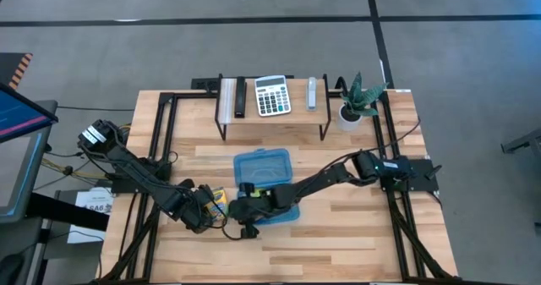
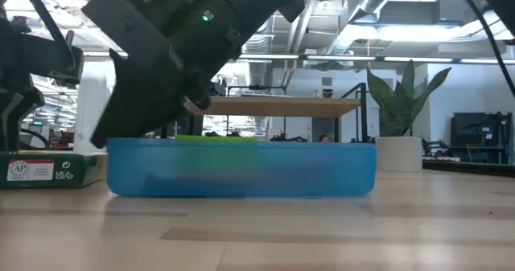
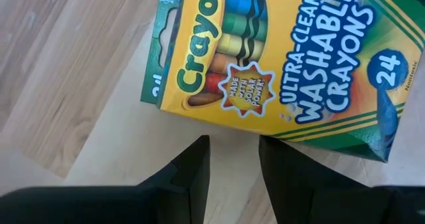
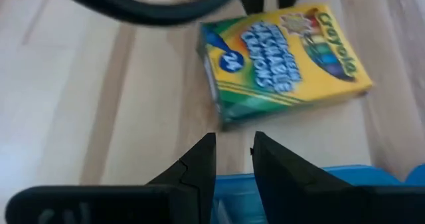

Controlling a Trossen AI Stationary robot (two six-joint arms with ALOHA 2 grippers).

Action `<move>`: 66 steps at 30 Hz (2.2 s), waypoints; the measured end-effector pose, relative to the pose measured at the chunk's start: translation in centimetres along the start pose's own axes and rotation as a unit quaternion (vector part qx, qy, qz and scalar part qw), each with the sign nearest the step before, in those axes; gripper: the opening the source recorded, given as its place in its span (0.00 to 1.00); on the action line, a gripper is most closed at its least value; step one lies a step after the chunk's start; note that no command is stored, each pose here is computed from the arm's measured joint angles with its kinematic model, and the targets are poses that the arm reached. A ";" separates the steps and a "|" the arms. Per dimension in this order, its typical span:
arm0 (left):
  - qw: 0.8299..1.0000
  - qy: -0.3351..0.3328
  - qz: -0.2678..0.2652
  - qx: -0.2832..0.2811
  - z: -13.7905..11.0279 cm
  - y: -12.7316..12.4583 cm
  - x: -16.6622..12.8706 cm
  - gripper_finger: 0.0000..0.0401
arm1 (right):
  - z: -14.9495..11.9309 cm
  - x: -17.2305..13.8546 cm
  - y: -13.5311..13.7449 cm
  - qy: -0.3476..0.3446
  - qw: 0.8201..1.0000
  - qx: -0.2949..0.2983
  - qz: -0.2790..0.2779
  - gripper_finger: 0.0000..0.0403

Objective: Pack school essentials
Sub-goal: Put the yellow crayon box into the blue supply box

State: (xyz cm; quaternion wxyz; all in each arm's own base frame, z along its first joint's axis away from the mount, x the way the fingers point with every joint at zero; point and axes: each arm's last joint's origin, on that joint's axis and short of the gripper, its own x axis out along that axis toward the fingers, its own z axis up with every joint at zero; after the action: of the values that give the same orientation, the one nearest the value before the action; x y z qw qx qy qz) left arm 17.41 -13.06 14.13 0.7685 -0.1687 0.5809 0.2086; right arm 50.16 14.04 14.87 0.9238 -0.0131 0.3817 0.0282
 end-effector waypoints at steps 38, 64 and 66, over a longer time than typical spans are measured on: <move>0.999 -0.017 0.009 0.041 0.1 0.1 0.0 0.30 | 2.1 -2.2 -3.0 -0.023 0.999 -0.007 -0.047 0.30; 0.996 -0.047 -0.012 0.071 0.4 -0.5 -0.1 0.30 | 1.9 -2.0 -4.5 0.003 0.999 -0.026 -0.021 0.12; 0.996 -0.049 -0.010 0.073 0.5 -0.5 0.0 0.30 | 1.7 -1.9 -4.8 0.011 0.999 -0.025 -0.020 0.11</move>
State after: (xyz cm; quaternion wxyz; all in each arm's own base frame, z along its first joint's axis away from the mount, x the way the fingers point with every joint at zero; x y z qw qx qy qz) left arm 18.04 -13.23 14.30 0.8084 -0.1074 0.5546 0.1654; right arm 50.30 9.29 17.48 0.9194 -0.0443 0.3904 0.0196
